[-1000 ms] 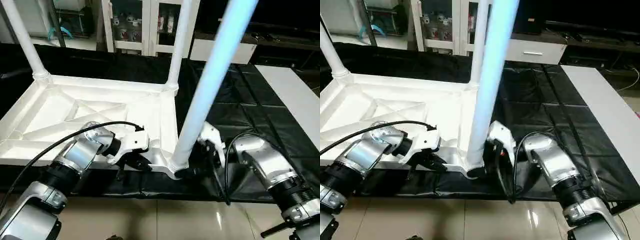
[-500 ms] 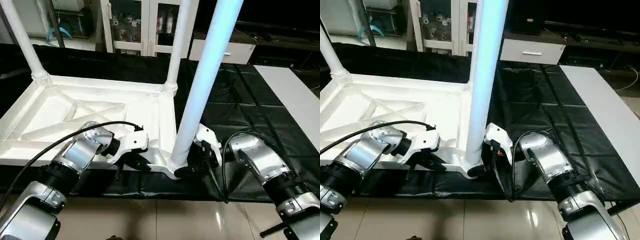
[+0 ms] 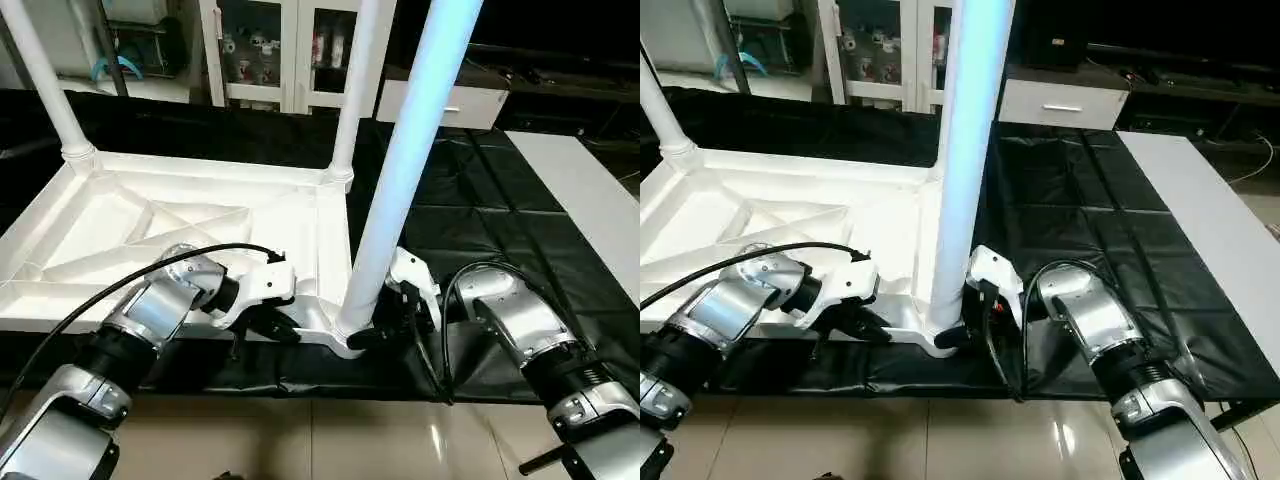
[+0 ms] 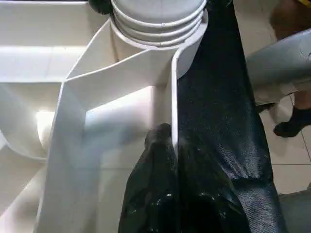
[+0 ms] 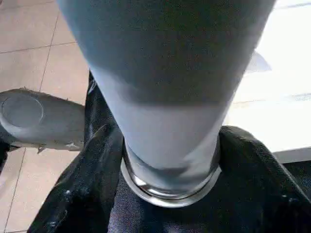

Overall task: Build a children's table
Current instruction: Rotate leg to tighten

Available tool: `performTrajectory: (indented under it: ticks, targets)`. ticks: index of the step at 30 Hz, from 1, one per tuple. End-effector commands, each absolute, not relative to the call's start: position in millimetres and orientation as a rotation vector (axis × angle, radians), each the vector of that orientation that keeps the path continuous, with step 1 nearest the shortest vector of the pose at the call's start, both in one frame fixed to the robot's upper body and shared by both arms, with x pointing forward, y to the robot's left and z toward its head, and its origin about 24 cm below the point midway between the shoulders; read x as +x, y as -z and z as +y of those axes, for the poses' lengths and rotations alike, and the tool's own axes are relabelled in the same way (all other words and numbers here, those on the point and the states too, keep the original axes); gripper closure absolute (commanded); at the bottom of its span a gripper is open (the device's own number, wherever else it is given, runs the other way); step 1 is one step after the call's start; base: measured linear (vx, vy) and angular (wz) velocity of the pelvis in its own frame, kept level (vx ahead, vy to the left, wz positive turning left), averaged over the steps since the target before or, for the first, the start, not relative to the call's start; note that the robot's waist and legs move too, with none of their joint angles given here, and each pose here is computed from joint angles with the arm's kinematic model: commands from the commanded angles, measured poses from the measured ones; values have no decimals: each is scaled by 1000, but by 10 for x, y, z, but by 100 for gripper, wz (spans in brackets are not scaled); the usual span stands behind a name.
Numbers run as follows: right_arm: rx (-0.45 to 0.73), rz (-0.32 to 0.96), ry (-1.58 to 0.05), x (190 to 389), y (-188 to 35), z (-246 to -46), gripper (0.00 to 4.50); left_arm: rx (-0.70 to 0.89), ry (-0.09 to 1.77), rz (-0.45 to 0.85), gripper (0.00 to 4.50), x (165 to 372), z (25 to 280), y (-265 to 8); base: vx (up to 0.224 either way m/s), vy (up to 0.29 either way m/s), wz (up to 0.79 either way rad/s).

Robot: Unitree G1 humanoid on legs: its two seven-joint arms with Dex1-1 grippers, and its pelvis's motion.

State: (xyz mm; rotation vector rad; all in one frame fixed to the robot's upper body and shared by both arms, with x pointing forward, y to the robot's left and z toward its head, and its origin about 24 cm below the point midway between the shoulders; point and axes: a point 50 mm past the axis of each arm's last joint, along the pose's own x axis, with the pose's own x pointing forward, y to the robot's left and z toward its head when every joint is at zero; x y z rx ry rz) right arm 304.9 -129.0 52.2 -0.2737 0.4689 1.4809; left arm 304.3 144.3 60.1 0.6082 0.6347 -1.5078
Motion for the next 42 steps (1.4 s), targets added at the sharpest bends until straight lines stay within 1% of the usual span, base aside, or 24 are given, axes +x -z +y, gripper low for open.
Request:
performTrajectory:
  ticks: [1, 4, 6, 7, 9, 10, 14, 15, 19, 20, 21, 22, 24, 27, 30, 31, 33, 34, 35, 37, 38, 41, 42]
  targets:
    - [-280, 475, -1501, 3049, -522, -1246, 183, 600, 1511, 770, 450, 2918, 1464, -324, 0, 0, 0]
    - [-245, 444, -1437, 3092, -508, -1232, 183, 583, 1482, 738, 450, 2945, 1449, -338, 0, 0, 0]
    - [-225, 415, -1345, 3155, -488, -1207, 184, 568, 1440, 702, 450, 2986, 1422, -341, 0, 0, 0]
    - [-207, 395, -1258, 3204, -457, -1167, 184, 533, 1393, 665, 450, 3036, 1372, -351, 0, 0, 0]
    - [-199, 391, -1208, 3225, -429, -1138, 184, 518, 1357, 641, 450, 3077, 1334, -361, 0, 0, 0]
    - [-173, 382, -1139, 3260, -406, -1095, 186, 501, 1300, 614, 450, 3140, 1289, -376, 0, 0, 0]
    - [-119, 361, -980, 3352, -386, -988, 186, 488, 1172, 580, 450, 3279, 1201, -397, 0, 0, 0]
    - [-108, 353, -889, 3406, -374, -925, 186, 488, 1100, 561, 450, 3352, 1151, -412, 0, 0, 0]
    - [-93, 343, -754, 3480, -359, -822, 187, 487, 997, 528, 450, 3453, 1084, -445, 0, 0, 0]
    - [-27, 337, -581, 3554, -359, -737, 187, 490, 901, 505, 450, 3537, 1048, -470, 0, 0, 0]
    - [3, 337, -498, 3581, -359, -708, 187, 496, 865, 499, 450, 3567, 1038, -478, 0, 0, 0]
    - [20, 335, -457, 3591, -361, -678, 187, 503, 842, 491, 450, 3586, 1032, -487, 0, 0, 0]
    - [15, 312, -381, 3606, -374, -616, 187, 519, 806, 484, 450, 3616, 1033, -497, 0, 0, 0]
    - [-18, 276, -319, 3600, -391, -453, 187, 544, 737, 481, 450, 3667, 1045, -496, 0, 0, 0]
    - [-13, 253, -317, 3601, -420, -398, 187, 560, 725, 481, 450, 3675, 1054, -492, 38, -14, 3]
    - [0, 227, -309, 3610, -456, -355, 187, 569, 717, 481, 450, 3684, 1057, -484, 60, -20, 5]
    - [5, 220, -307, 3614, -467, -344, 187, 568, 714, 480, 450, 3688, 1056, -483, 58, -12, 4]
    - [54, 171, -330, 3644, -555, -335, 187, 563, 717, 475, 450, 3682, 1085, -476, 54, -9, 2]
    - [71, 151, -341, 3653, -586, -334, 152, 559, 718, 474, 450, 3680, 1094, -474, 0, 0, 0]
    - [86, 120, -344, 3674, -629, -376, 117, 560, 738, 468, 450, 3671, 1102, -469, 0, 0, 0]
    - [82, 115, -346, 3676, -633, -384, 115, 561, 740, 467, 450, 3670, 1104, -468, 0, 0, 0]
    - [17, 48, -362, 3702, -693, -625, 84, 565, 792, 464, 450, 3631, 1153, -456, 0, 0, 0]
    - [16, 47, -362, 3702, -693, -628, 72, 566, 793, 464, 450, 3631, 1154, -456, 0, 0, 0]
